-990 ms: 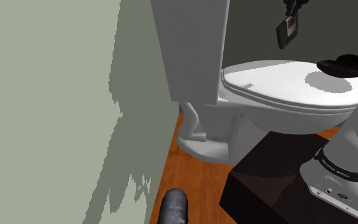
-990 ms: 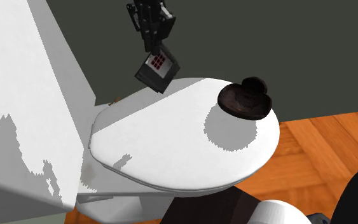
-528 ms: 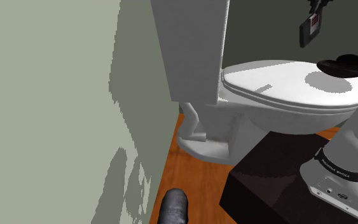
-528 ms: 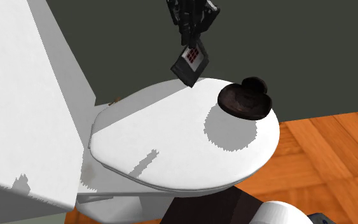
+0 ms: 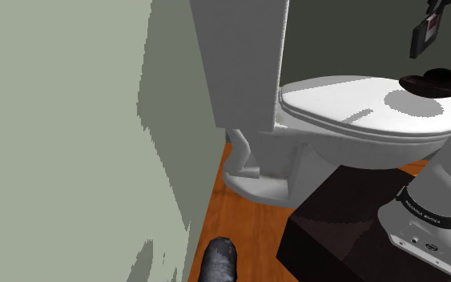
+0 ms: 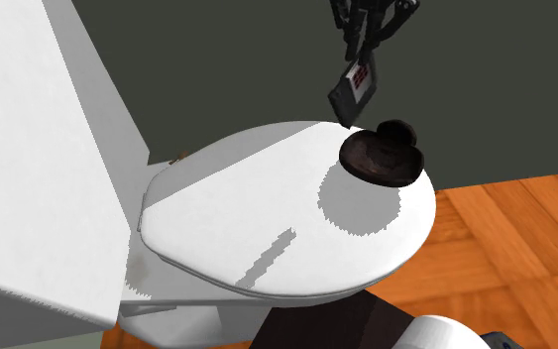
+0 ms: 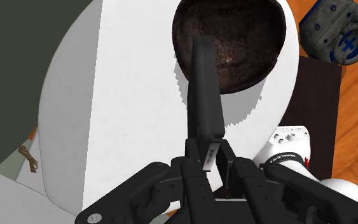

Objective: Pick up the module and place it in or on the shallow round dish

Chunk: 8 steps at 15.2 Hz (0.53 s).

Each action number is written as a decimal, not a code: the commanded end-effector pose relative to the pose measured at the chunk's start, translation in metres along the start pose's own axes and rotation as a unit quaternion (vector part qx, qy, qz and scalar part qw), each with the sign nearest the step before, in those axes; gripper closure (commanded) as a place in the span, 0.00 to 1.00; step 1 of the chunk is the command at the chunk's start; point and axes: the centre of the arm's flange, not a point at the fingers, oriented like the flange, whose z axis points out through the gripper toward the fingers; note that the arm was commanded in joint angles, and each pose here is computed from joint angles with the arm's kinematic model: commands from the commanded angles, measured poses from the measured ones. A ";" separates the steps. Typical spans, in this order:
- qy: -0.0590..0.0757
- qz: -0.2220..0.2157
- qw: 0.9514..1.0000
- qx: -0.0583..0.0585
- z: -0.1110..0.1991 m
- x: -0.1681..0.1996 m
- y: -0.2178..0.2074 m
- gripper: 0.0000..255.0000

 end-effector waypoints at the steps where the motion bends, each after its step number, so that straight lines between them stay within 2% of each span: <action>1: 0.000 -0.001 1.000 0.000 -0.004 -0.023 -0.018 1.00; 8: 0.000 -0.001 1.000 0.000 -0.015 -0.093 -0.069 1.00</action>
